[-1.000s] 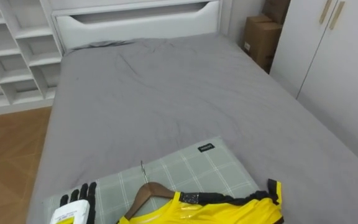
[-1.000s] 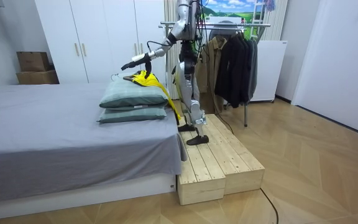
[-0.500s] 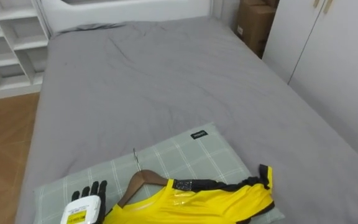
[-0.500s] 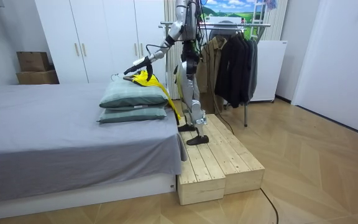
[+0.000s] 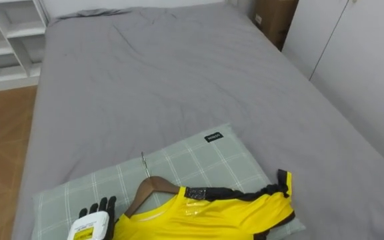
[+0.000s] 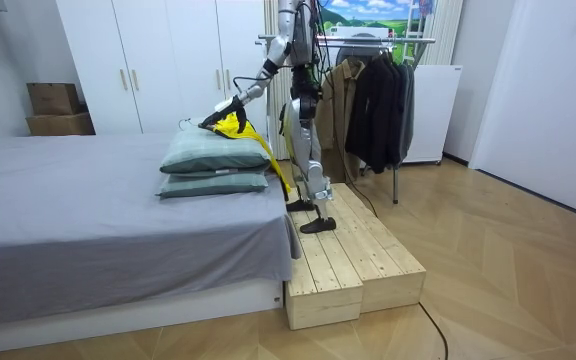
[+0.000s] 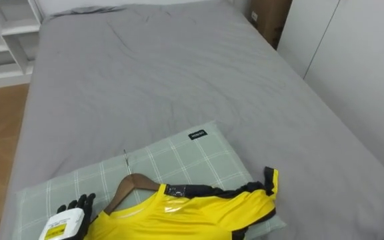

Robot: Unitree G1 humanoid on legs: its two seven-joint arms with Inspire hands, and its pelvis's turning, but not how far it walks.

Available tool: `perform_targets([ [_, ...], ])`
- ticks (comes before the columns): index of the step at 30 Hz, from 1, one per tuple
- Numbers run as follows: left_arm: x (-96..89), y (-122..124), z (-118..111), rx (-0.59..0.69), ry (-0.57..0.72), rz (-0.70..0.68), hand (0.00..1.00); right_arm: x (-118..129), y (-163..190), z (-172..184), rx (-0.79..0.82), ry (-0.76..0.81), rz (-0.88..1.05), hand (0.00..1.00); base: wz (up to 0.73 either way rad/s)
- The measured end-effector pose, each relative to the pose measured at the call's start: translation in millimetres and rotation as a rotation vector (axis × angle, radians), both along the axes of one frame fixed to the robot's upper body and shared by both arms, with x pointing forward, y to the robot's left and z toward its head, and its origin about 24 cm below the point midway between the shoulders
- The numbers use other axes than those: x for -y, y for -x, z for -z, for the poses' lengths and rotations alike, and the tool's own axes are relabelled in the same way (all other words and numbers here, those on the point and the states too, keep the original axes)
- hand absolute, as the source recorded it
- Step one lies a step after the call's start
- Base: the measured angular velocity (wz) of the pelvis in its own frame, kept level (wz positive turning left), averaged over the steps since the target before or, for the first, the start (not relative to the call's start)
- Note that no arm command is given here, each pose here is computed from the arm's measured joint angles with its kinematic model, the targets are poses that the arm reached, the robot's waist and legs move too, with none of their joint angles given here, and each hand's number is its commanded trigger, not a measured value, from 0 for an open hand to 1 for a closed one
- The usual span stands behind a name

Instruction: Hang clothes

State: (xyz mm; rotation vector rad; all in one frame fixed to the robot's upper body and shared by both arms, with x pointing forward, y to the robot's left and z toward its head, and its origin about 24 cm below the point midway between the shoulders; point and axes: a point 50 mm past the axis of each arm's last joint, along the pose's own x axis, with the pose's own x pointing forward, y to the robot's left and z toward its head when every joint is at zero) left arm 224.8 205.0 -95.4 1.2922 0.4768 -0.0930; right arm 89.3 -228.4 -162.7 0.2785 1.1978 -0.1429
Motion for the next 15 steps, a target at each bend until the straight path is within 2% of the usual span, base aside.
perform_targets([
  [7, 5.8, 2.8, 6.5, -0.037, 0.030, -0.023, 0.00, -0.9, 1.4, 0.6, -0.009, -0.003, 0.003, 0.00, 0.00],
  [15, 7.5, -7.2, 0.6, -0.009, 0.053, -0.038, 0.00, -4.7, -6.7, -0.2, 0.003, -0.005, -0.020, 0.00, -0.01],
])
